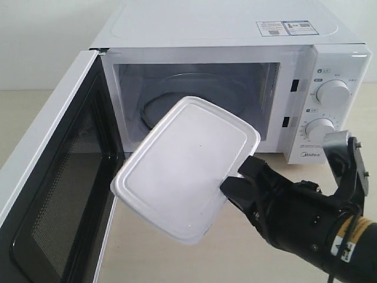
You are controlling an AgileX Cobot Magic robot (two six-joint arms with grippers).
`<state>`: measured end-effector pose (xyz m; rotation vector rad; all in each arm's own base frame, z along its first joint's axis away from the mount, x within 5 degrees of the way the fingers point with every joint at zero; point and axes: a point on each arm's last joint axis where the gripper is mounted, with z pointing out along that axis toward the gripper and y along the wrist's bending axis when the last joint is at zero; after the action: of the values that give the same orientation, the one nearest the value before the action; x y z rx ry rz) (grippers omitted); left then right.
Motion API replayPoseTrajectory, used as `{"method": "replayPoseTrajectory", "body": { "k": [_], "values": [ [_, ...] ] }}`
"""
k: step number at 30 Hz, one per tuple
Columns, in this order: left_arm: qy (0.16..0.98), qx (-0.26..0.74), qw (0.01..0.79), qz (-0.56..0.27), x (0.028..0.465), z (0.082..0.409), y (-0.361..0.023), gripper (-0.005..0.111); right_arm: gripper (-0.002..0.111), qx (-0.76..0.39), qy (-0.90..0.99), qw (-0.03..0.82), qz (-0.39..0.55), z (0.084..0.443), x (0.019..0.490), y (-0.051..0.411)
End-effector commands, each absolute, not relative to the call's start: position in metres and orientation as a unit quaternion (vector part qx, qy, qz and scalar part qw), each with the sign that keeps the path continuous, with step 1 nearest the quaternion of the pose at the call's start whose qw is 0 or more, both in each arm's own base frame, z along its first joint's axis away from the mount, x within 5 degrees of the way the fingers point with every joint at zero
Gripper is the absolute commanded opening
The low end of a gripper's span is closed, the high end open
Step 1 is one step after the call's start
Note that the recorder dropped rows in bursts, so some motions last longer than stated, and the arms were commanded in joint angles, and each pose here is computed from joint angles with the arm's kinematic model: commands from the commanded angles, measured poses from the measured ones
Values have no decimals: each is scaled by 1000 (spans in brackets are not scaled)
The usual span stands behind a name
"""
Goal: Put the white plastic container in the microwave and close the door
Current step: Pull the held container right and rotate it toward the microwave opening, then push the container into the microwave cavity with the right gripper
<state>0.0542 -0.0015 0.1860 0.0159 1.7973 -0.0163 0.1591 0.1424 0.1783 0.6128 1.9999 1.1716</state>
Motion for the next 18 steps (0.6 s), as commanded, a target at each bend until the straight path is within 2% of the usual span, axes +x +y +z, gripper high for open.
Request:
{"method": "replayPoseTrajectory", "body": {
  "k": [1, 18],
  "values": [
    [783, 8, 622, -4, 54, 185, -1, 4, 0, 277, 766, 373, 445, 170, 169, 145],
    [783, 8, 622, -4, 54, 185, -1, 4, 0, 356, 727, 410, 420, 159, 222, 179]
  ]
}}
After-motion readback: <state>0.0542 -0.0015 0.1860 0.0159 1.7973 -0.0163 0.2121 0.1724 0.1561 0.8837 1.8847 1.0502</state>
